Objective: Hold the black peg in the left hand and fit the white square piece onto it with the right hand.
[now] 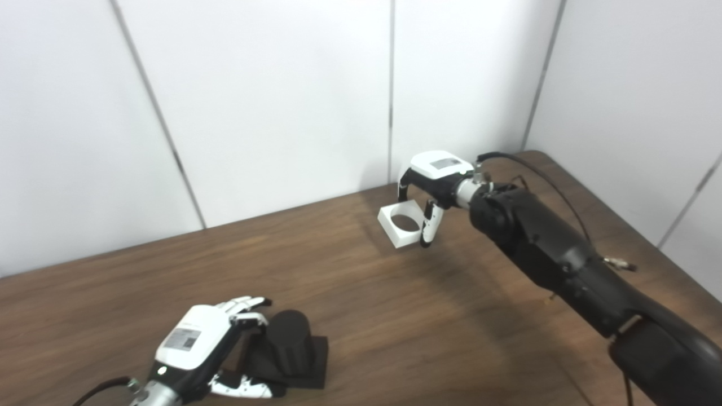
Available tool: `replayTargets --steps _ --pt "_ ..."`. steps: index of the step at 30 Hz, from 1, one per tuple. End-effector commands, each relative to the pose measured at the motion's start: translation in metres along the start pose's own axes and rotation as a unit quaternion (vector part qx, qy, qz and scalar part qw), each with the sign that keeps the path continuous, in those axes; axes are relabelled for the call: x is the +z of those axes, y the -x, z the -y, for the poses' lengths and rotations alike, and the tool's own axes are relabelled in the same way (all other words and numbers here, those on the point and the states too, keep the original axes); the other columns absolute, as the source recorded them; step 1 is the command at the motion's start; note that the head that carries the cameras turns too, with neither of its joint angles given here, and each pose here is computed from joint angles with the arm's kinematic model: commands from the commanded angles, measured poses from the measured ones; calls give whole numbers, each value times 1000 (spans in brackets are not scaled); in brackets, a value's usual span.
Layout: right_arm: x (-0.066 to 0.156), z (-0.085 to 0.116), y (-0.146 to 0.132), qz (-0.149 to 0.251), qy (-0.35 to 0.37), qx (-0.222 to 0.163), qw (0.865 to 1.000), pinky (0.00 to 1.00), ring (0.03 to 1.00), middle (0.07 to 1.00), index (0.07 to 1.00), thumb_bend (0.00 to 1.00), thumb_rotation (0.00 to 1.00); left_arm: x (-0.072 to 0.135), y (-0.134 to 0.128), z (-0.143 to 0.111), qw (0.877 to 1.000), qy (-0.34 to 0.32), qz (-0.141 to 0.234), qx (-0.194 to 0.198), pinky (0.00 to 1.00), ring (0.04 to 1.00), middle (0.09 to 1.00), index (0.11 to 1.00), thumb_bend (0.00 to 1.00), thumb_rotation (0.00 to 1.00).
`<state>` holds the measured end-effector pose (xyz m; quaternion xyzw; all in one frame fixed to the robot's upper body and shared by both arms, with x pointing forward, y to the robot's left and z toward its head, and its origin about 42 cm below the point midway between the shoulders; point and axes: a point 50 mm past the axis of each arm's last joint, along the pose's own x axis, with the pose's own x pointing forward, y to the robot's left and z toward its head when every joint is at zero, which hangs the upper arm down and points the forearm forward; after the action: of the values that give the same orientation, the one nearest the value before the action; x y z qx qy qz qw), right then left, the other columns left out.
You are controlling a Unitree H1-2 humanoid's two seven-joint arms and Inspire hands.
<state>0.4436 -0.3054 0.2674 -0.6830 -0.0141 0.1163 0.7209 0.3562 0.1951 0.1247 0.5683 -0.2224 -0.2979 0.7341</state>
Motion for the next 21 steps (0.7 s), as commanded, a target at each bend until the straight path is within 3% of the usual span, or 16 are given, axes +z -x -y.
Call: replayTargets --steps 1,11,21 --pt "-1 32 5 22 13 -41 999 914 873 786 481 519 133 -10 20 34 994 -27 -36 -99 770 869 868 491 524 61" --pt "38 50 26 107 17 -57 992 883 864 772 480 521 133 2 9 34 994 -18 -43 -101 811 885 875 492 524 64" --pt "61 55 38 166 13 -63 984 862 854 767 479 522 131 13 -4 35 995 -16 -40 -92 815 892 879 492 523 67"
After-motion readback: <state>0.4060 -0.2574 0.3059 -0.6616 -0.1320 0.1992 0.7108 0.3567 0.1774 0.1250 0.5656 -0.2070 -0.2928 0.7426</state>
